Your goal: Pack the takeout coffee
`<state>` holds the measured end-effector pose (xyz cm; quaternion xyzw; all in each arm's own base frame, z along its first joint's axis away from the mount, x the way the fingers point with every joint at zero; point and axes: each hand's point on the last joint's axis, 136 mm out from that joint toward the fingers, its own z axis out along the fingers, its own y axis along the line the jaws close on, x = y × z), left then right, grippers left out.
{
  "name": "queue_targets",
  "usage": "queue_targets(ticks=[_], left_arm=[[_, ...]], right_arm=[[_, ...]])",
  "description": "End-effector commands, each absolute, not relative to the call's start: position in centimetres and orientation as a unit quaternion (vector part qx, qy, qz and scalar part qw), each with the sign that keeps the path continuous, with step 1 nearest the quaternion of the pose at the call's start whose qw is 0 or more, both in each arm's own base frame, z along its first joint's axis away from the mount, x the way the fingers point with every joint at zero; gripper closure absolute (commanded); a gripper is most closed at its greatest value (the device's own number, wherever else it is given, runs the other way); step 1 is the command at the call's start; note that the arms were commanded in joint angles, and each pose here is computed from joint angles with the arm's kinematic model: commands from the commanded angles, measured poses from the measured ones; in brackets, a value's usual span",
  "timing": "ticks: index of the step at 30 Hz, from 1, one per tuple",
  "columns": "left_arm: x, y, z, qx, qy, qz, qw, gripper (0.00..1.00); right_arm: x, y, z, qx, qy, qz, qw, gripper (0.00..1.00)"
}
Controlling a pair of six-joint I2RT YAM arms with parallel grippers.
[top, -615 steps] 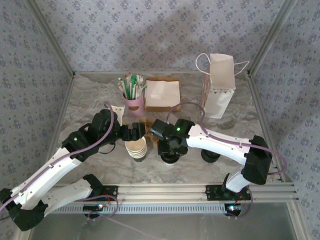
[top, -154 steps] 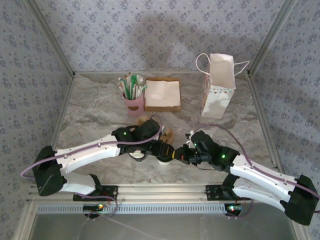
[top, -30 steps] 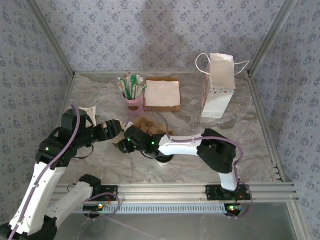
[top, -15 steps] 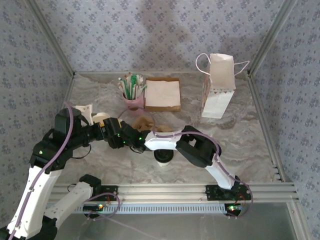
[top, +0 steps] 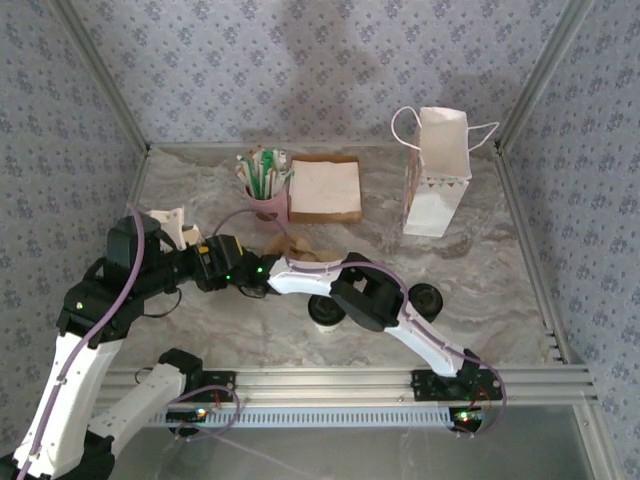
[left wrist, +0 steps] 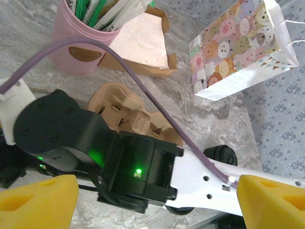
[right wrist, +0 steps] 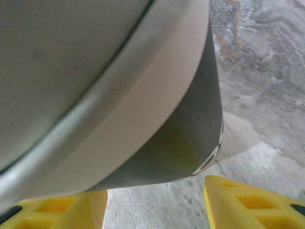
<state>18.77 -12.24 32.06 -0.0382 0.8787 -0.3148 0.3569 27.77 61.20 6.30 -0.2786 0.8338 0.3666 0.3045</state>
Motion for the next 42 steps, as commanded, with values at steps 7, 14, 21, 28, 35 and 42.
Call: queue_targets(ticks=[7,14,21,28,35,42], left_arm=[[18.7,-12.6,33.4,-0.031,0.869,-0.332,0.365,0.14],[18.6,-12.6,33.8,-0.031,0.868,-0.334,0.367,0.13],[18.5,-12.4,34.3,-0.033,0.866,-0.334,0.371,0.12],[18.8,-12.4,33.9,-0.039,0.871,-0.326,0.364,0.11],[19.8,-13.7,31.6,-0.042,0.88,-0.337,0.331,0.11],[20.7,-16.2,28.3,-0.031,0.896,-0.328,0.298,0.11]], right_arm=[[28.2,63.1,5.2,-0.279,0.839,0.38,0.272,0.41],[26.1,60.4,10.1,-0.297,0.825,0.393,0.277,0.35],[22.9,56.3,15.5,-0.315,0.81,0.416,0.265,0.26],[21.6,50.0,19.7,-0.303,0.815,0.414,0.269,0.23],[21.5,39.6,22.6,-0.276,0.845,0.347,0.299,0.19],[23.6,28.6,21.8,-0.203,0.895,0.272,0.291,0.18]])
